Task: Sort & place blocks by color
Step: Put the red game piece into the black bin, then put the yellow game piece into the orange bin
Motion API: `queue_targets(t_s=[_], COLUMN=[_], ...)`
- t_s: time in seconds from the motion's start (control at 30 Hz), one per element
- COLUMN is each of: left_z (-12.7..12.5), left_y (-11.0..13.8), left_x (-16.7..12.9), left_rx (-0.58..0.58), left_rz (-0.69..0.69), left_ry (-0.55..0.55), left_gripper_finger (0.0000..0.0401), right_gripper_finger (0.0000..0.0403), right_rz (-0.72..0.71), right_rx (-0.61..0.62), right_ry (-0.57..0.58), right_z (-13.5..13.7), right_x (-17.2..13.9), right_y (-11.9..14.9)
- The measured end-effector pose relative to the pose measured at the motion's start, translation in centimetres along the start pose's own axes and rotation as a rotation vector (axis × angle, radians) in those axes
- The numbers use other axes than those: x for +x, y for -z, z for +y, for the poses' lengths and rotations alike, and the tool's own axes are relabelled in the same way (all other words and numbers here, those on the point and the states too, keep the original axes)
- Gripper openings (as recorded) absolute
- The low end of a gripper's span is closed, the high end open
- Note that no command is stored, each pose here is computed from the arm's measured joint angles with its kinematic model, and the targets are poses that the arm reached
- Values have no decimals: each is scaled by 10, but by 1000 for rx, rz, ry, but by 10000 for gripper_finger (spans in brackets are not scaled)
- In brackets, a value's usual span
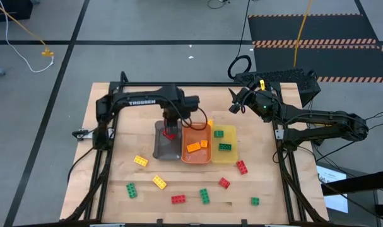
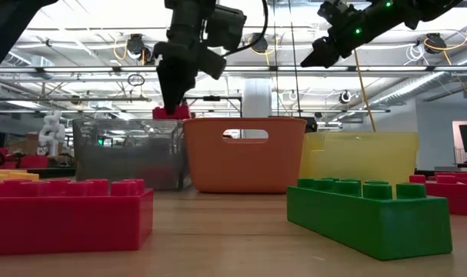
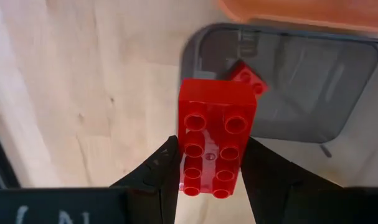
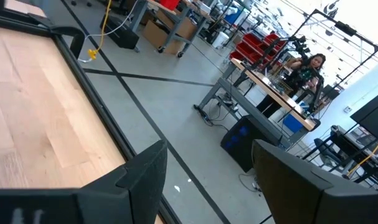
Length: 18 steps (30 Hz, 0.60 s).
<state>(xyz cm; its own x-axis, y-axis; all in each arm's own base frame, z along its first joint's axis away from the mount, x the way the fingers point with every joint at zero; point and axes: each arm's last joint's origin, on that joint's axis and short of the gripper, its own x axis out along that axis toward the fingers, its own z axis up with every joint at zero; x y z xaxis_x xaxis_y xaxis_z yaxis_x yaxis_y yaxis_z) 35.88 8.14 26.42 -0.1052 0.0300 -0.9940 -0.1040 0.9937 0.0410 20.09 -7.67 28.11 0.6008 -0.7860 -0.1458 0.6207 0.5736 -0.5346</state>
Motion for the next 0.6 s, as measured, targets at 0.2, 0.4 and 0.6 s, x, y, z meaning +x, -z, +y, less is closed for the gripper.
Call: queue_targets(t_s=[0.2,0.4,0.6], left_z=[-22,-30,-31], left_y=[6,10,9], left_x=[22,35,36], left_rx=[41,42,44], left_rz=[101,152,143], left_ry=[2,-1,-2], left_gripper_finger=[148,188,225], right_gripper_finger=[226,226,226], right_rz=[0,-7,-6], right_rx=[2,10,12], right_ry=[0,3,3], right_z=[0,0,0], right_x=[0,0,0], right_y=[0,-1,-1])
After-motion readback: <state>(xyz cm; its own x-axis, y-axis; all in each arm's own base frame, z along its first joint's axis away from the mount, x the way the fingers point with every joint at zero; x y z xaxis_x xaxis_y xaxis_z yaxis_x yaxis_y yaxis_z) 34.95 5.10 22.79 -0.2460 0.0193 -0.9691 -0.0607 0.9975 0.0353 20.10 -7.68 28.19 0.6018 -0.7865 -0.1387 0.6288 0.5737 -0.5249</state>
